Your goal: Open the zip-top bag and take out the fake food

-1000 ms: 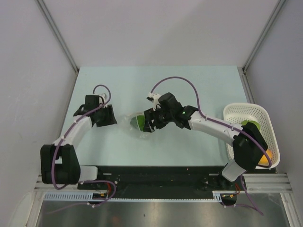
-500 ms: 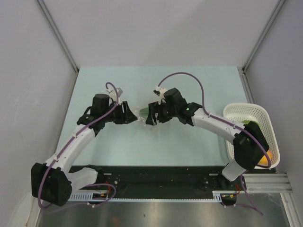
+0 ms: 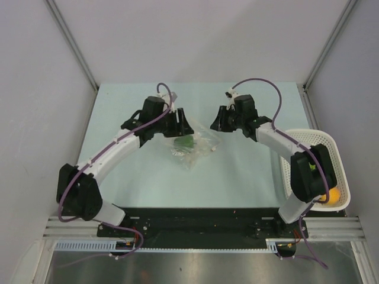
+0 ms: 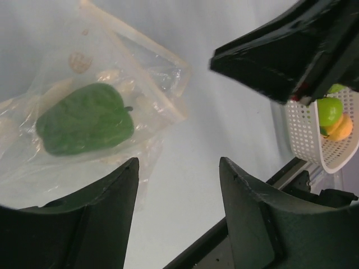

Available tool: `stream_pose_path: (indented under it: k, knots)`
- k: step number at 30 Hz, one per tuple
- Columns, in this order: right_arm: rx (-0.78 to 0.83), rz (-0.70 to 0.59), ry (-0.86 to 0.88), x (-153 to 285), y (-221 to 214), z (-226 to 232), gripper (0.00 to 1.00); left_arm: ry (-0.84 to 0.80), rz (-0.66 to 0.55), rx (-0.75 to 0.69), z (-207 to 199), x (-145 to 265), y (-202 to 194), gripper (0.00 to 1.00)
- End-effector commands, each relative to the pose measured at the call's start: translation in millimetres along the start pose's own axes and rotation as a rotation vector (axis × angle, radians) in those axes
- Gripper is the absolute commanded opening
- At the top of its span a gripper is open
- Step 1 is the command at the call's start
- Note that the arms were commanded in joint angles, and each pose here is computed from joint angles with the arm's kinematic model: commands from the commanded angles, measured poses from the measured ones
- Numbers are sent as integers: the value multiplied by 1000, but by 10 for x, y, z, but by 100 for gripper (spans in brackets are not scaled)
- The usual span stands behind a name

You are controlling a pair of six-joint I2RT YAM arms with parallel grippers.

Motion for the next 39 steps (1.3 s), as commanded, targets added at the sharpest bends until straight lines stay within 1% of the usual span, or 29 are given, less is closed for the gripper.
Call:
stream_pose_path:
  k: [1,2,3,4,5,6,7,8,9,10,11,12,15,17,22,25,27,28,29,30,31,32,33,34,35,39]
  knots:
    - [35,34,133,-315,-127,-7,29,78,-37,1,-234,-249,105,64]
    - [37,41,152,-359,-156,4,27,127,-51,-3,-251,-309,106,64]
    - [32,53,159,-387,-189,8,27,136,-79,-17,-352,-312,190,64]
    - [27,64,155,-404,-214,7,26,203,-45,-21,-287,-437,146,64]
    - [21,84,146,-425,-260,10,26,242,-62,-47,-319,-475,159,66]
    - [11,92,130,-427,-275,-8,26,256,-98,-69,-412,-491,257,66]
    - [6,98,123,-429,-286,-14,26,323,-74,-85,-355,-596,227,67]
    - [3,95,123,-425,-278,-16,26,372,-82,-116,-355,-657,223,67]
    - [4,91,122,-421,-270,-20,26,378,-106,-135,-453,-656,313,68]
    - [7,84,121,-416,-255,-17,26,445,-78,-146,-407,-647,286,68]
    - [11,79,120,-408,-243,-21,26,481,-65,-172,-387,-720,266,68]
    - [7,74,119,-404,-232,-22,26,506,-90,-197,-404,-715,300,68]
    - [-7,76,106,-363,-216,-34,26,575,-93,-230,-380,-747,298,71]
    - [-6,91,79,-330,-234,-55,26,603,-85,-235,-370,-758,286,72]
    - [16,100,59,-259,-227,-104,28,625,-18,-245,-265,-933,162,76]
    - [26,97,74,-259,-218,-142,38,597,-1,-265,-257,-1021,162,73]
    - [26,95,105,-273,-216,-153,46,584,6,-276,-240,-1046,189,64]
    - [28,89,149,-305,-215,-144,49,566,10,-272,-246,-1035,207,57]
    - [27,83,171,-313,-207,-128,53,532,20,-263,-253,-1013,237,39]
    - [21,88,211,-332,-219,-94,55,506,15,-260,-261,-1003,241,30]
    - [19,74,236,-347,-197,-57,56,474,-10,-260,-329,-900,283,23]
    - [14,82,257,-389,-228,-18,57,447,15,-273,-303,-880,234,14]
    - [-10,87,284,-404,-234,34,58,408,-5,-286,-342,-867,247,9]
    - [-11,75,309,-434,-225,81,58,381,-21,-287,-390,-767,253,1]
    - [-16,87,334,-470,-258,155,58,361,11,-282,-355,-761,187,1]
    - [-78,111,365,-561,-330,324,59,316,16,-265,-337,-656,101,0]
Point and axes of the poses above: each gripper's point midway between its finger pads, its own x axis back along the fingers, its own z axis along the line the jaws close on, y = z × x, the point moved 9 cm from there along x, back along the fingers, and after that the axes turned 12 degrees about x, right-handed, at the moved point
